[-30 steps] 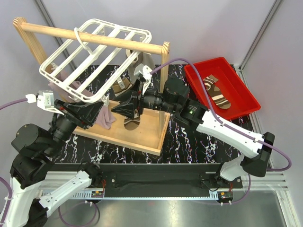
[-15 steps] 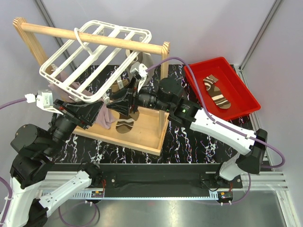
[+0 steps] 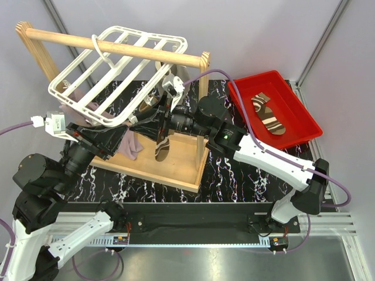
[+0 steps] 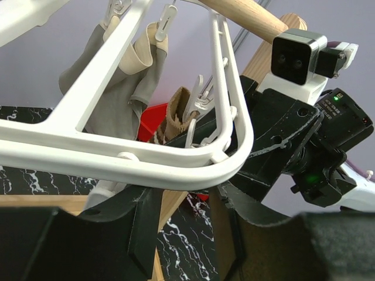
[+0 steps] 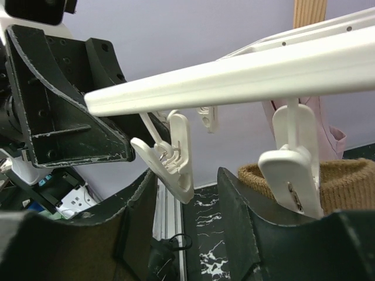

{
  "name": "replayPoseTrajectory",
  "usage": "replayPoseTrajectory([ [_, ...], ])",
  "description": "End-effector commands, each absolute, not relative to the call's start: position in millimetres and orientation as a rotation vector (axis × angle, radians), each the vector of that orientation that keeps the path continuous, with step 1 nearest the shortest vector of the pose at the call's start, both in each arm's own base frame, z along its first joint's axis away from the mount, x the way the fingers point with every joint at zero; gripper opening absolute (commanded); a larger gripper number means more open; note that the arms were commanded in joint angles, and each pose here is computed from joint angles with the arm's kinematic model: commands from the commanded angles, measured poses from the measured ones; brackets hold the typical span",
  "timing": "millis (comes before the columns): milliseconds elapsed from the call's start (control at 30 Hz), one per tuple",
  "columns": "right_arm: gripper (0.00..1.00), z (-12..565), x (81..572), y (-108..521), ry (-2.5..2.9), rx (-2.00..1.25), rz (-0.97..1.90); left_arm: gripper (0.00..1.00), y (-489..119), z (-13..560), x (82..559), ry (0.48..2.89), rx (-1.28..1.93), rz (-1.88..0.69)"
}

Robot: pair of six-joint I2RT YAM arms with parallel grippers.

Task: Clip the socks to the hanger
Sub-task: Open the clamp at the hanger.

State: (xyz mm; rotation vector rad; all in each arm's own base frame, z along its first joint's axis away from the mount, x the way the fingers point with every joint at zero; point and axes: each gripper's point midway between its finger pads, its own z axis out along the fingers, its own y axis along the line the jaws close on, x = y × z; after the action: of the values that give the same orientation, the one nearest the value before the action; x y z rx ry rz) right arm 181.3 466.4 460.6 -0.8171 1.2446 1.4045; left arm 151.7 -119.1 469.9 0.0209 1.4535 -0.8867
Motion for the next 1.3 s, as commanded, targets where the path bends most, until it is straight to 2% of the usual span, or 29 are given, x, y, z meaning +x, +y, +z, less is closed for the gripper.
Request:
replayPoseTrajectory([
  [0, 0.49, 498, 168, 463, 1.117, -0.805, 1.471, 0.40, -121, 496, 147, 1.363, 0.024, -0.939],
  [133, 0.35, 494, 168, 466, 1.126, -0.802, 1.490, 0.40, -119, 500, 144, 1.351, 0.012, -0.954],
  [167, 0.27, 494, 167, 467, 1.128, -0.801, 1.501, 0.39, -118, 500, 143, 1.348, 0.010, -0.960],
  [233, 0.21, 494, 165, 464, 1.126, -0.800, 1.512, 0.39, -117, 502, 141, 1.346, -0.002, -0.969],
  [267, 0.14, 496, 164, 463, 1.120, -0.798, 1.516, 0.39, -116, 502, 141, 1.345, -0.010, -0.972],
  [400, 0.00, 495, 158, 460, 1.154, -0.807, 1.535, 0.48, -114, 503, 137, 1.336, -0.046, -1.016],
  [533, 0.00, 490, 151, 458, 1.258, -0.853, 1.557, 0.59, -115, 500, 135, 1.323, -0.150, -1.131],
  [667, 0.00, 490, 141, 453, 1.310, -0.875, 1.599, 0.63, -114, 498, 140, 1.314, -0.313, -1.245],
  [933, 0.00, 486, 135, 453, 1.404, -0.956, 1.587, 0.63, -140, 492, 151, 1.411, -0.448, -1.418],
  [1267, 0.00, 467, 135, 455, 1.498, -1.037, 1.531, 0.63, -143, 488, 160, 1.438, -0.456, -1.385],
])
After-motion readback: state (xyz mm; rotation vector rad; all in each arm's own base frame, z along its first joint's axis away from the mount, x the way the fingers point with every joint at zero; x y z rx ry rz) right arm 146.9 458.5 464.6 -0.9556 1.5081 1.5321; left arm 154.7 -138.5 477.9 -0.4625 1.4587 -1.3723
